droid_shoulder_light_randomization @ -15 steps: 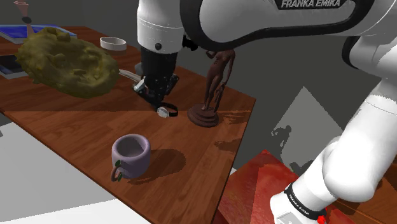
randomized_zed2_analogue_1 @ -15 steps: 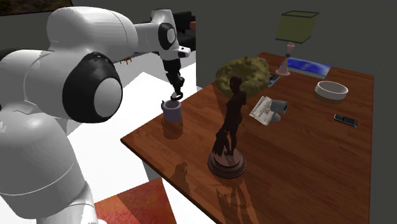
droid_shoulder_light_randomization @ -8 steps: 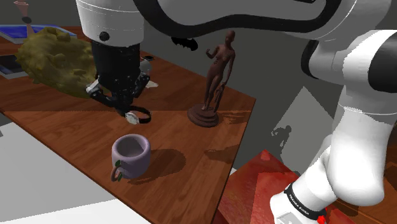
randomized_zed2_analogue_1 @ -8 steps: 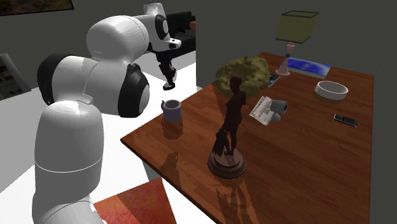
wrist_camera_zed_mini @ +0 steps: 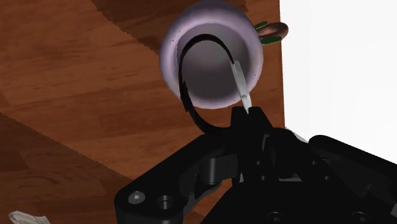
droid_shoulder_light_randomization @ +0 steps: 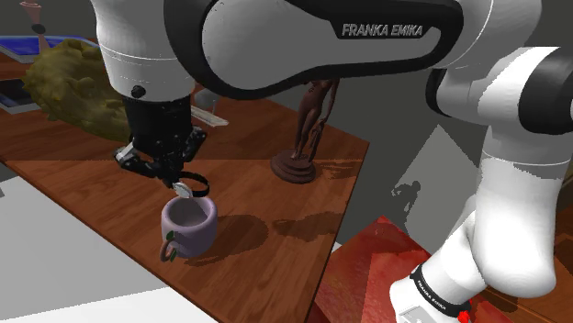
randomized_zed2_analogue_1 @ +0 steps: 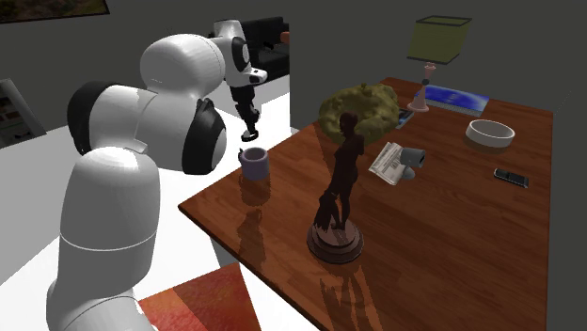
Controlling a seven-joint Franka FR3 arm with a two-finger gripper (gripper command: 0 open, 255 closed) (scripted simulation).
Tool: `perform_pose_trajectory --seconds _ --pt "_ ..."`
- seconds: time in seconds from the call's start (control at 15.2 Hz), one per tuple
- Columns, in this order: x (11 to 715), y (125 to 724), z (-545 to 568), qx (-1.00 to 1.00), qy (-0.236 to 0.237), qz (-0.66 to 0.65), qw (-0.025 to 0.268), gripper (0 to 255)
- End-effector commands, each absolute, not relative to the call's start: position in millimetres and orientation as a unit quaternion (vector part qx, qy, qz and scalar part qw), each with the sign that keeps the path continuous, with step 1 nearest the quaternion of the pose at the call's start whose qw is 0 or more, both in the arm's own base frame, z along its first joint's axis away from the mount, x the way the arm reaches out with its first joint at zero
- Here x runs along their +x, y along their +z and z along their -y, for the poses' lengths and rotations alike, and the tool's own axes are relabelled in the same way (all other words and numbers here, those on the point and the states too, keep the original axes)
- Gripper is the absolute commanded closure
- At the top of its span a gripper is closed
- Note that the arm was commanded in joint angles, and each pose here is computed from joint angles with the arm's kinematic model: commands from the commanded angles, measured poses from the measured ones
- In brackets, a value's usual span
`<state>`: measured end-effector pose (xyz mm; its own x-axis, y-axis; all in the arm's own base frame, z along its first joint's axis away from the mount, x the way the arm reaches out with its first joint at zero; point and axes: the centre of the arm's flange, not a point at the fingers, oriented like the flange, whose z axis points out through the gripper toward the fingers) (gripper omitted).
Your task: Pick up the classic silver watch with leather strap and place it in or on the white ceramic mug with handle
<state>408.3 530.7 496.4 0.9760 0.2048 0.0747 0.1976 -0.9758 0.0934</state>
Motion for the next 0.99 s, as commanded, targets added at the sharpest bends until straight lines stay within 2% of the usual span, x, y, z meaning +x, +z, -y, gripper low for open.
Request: perform_pose_trajectory --seconds 0.0,0.53,0.92 --pt "407.4 485.3 -532.4 0.993 0.042 -0.101 0.043 255" --pt "407.4 444.9 -532.4 0.993 0.042 -0.101 0.043 255" --pt "407.4 444.9 -532.4 0.993 0.042 -0.101 0.043 255"
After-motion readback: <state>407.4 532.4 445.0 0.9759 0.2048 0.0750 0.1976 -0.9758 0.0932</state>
